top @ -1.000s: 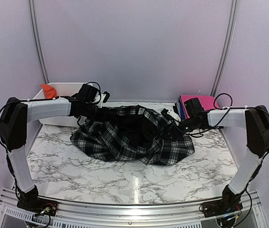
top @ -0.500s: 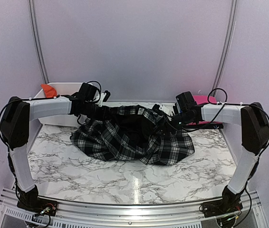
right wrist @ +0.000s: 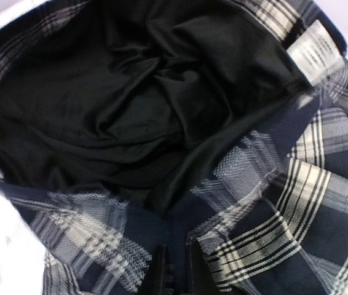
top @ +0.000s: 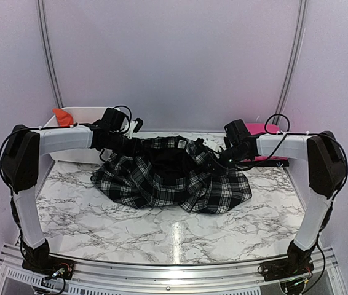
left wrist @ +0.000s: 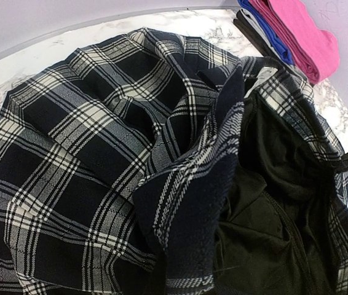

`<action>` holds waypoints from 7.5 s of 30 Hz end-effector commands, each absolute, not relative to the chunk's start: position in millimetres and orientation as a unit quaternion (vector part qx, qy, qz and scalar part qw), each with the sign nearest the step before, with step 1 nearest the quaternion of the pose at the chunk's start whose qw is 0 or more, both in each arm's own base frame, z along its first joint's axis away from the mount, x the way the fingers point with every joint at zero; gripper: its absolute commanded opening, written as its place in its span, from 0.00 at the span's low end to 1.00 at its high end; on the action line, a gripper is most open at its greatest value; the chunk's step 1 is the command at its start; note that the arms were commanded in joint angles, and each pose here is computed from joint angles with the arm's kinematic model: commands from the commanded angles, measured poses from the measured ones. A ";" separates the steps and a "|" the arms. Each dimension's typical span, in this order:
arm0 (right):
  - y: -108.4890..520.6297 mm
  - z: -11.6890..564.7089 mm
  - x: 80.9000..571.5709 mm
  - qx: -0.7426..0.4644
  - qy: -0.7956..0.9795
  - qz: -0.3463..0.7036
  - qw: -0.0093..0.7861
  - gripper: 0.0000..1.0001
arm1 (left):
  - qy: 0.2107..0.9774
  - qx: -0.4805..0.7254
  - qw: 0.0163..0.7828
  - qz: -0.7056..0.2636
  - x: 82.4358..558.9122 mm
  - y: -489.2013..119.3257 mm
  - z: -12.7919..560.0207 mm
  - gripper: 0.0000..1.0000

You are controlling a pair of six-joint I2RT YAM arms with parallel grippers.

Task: Fold and stack the mixed laundry pile
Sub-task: Pick up the crumpled skirt from the center of the board, then flatten out the crumpled skirt at the center of the board, then smooth out the flattened skirt at the center of the board.

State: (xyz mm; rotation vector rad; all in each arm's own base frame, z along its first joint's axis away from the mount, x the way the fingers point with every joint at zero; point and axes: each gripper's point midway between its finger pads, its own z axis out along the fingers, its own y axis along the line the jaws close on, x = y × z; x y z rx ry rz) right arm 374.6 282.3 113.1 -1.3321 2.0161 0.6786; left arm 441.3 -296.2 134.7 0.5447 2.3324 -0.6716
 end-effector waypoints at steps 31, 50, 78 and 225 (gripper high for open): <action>189.6 138.6 364.2 -0.400 0.812 0.220 0.363 0.00 | 0.721 0.511 0.419 -0.209 364.7 -275.9 135.3 0.99; 164.8 138.9 372.5 -0.373 0.828 0.191 0.374 0.00 | 0.696 0.546 0.382 -0.267 381.1 -312.5 139.4 0.16; 155.6 462.4 316.5 -0.331 0.711 0.089 0.614 0.00 | 0.698 0.287 0.564 -0.337 349.1 -262.5 461.2 0.00; 106.1 56.7 421.6 -0.096 0.956 0.229 0.159 0.00 | 0.901 0.161 0.205 -0.347 396.9 -273.4 149.2 0.00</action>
